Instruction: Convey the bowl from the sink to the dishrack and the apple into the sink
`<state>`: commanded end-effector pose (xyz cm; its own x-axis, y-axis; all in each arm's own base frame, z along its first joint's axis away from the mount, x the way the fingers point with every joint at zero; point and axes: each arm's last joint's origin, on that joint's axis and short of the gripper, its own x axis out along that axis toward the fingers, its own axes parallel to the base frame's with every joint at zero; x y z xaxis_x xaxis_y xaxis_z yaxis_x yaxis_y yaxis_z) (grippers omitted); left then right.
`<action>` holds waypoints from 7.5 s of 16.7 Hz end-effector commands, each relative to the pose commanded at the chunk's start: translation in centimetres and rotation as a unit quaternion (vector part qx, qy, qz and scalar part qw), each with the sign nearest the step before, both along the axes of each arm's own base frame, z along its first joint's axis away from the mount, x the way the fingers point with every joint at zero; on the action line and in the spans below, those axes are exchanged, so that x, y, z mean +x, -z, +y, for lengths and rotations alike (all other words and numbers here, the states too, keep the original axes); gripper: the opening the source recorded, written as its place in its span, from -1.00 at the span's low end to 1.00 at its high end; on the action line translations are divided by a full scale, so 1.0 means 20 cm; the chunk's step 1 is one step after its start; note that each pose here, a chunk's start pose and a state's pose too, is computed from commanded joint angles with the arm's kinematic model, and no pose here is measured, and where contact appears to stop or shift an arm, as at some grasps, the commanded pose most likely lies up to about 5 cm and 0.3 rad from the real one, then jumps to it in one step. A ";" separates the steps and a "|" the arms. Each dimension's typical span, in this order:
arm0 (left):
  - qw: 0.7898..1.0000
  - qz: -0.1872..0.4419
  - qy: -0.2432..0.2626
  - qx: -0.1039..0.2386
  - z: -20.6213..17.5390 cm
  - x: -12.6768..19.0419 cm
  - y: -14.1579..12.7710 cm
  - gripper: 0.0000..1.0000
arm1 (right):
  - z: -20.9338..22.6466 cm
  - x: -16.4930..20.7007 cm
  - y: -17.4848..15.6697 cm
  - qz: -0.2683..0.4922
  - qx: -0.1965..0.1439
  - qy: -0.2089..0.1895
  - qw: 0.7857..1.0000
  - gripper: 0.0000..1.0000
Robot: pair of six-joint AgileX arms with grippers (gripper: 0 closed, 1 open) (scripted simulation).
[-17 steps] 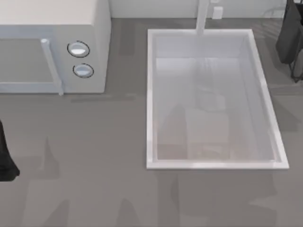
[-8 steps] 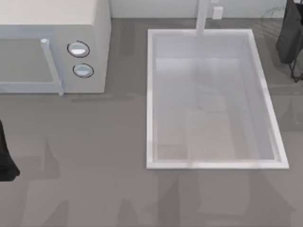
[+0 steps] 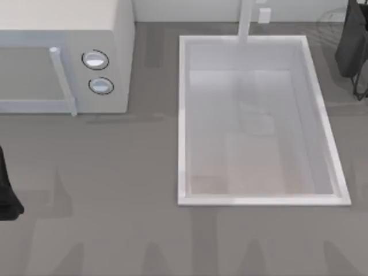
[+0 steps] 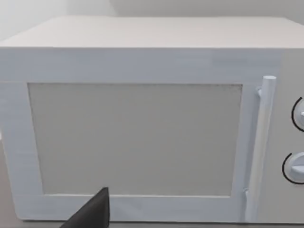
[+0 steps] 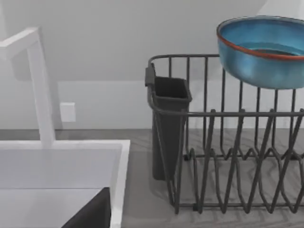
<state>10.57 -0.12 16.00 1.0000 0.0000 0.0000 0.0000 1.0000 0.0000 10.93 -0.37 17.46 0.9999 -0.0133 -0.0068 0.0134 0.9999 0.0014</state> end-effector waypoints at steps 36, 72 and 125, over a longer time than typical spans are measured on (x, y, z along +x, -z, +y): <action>1.000 0.000 0.000 0.000 0.00 0.00 0.00 1.00 | -0.01 0.00 -0.02 0.078 -0.020 0.008 0.997 1.00; 1.000 0.000 0.000 0.000 0.00 0.00 0.00 1.00 | -0.43 0.61 0.36 0.703 0.007 -0.001 0.711 1.00; 1.000 0.000 0.000 0.000 0.00 0.00 0.00 1.00 | -0.25 0.83 -0.17 0.597 -0.095 0.020 0.796 -1.00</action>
